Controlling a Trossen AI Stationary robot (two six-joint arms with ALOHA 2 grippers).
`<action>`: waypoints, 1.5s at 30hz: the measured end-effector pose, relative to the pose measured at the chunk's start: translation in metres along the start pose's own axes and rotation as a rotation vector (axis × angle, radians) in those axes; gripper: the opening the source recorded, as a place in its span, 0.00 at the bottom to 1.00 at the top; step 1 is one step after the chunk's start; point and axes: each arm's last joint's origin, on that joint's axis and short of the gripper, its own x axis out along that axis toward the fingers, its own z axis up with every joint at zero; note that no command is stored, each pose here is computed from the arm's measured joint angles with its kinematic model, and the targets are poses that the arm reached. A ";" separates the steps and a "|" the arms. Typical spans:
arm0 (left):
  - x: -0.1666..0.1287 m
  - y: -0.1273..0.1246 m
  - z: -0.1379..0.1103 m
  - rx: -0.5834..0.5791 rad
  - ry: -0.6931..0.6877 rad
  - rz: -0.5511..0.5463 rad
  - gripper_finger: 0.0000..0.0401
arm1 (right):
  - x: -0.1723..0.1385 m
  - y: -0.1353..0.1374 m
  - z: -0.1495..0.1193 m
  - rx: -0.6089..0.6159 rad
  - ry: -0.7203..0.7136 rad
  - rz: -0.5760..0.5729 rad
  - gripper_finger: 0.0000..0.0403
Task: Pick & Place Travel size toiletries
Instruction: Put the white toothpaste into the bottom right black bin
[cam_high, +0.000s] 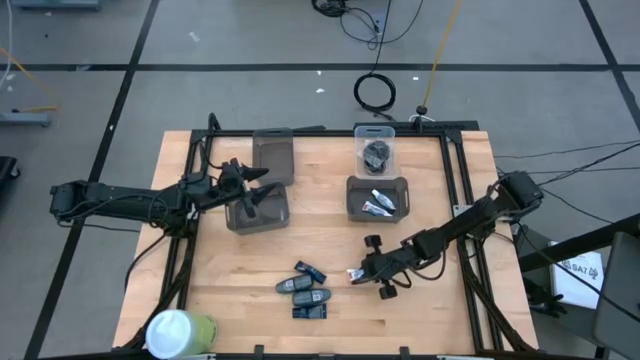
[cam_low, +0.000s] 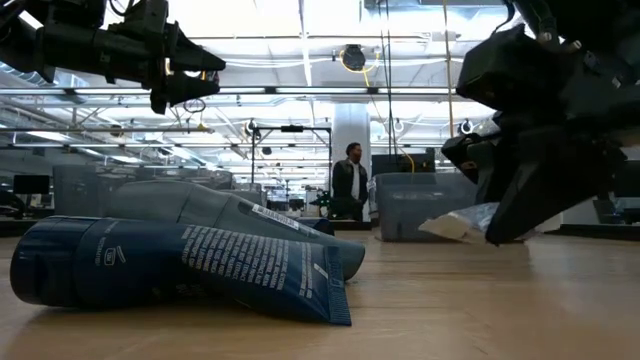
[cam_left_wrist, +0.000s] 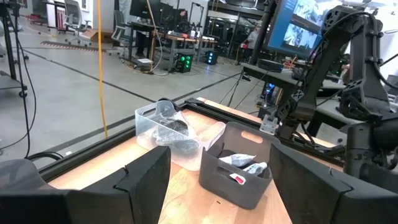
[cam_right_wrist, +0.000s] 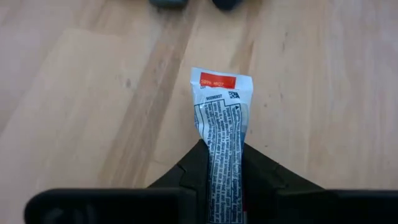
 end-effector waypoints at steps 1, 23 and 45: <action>0.000 0.000 0.000 0.000 0.001 0.000 0.68 | -0.002 0.000 0.000 0.013 0.001 0.000 0.14; 0.000 0.000 0.000 0.000 0.001 0.000 0.68 | -0.049 -0.012 -0.035 0.188 -0.016 0.004 0.15; 0.000 0.000 0.000 0.000 0.001 0.000 0.68 | -0.086 -0.022 -0.070 0.279 -0.458 0.118 0.15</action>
